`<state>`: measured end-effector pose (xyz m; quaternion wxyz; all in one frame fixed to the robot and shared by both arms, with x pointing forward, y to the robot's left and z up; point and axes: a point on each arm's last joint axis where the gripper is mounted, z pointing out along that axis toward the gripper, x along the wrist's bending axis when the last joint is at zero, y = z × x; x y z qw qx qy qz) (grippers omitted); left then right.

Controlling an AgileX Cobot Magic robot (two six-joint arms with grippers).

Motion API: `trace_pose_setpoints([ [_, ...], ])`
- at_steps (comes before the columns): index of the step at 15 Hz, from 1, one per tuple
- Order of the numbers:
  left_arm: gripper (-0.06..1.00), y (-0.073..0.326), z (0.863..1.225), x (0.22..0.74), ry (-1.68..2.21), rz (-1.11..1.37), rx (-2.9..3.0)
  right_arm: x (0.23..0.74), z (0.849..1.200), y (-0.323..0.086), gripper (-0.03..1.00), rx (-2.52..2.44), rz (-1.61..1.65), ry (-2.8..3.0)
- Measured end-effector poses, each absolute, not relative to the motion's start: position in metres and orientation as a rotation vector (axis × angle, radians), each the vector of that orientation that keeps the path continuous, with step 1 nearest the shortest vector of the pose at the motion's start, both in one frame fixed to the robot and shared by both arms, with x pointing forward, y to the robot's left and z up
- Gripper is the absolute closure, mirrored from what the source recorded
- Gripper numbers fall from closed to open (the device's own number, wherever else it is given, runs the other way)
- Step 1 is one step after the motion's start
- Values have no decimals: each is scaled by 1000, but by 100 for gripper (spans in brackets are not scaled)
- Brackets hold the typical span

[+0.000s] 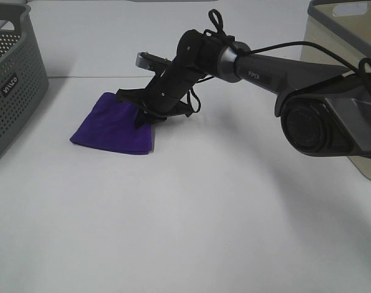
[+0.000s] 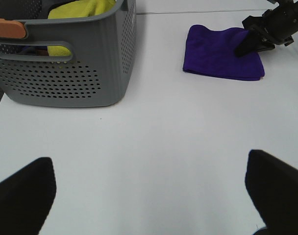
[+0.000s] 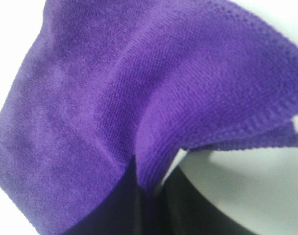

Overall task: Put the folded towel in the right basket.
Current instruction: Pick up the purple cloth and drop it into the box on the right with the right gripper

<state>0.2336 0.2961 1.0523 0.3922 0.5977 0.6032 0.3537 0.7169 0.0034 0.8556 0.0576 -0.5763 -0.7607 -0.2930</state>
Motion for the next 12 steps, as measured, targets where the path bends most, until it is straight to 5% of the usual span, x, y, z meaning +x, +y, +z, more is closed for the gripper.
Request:
trace_pose_setpoints([
  [3,-5,296,1052,234,1532,898,1517,721,890,-12,96,-1710,-832,-2343],
  [8,-5,296,1052,234,1532,898,1517,727,1056,-69,96,-1661,-1161,-2439],
  [12,-5,296,1052,234,1532,898,1517,719,1150,-150,96,-1871,-1384,-2504],
])
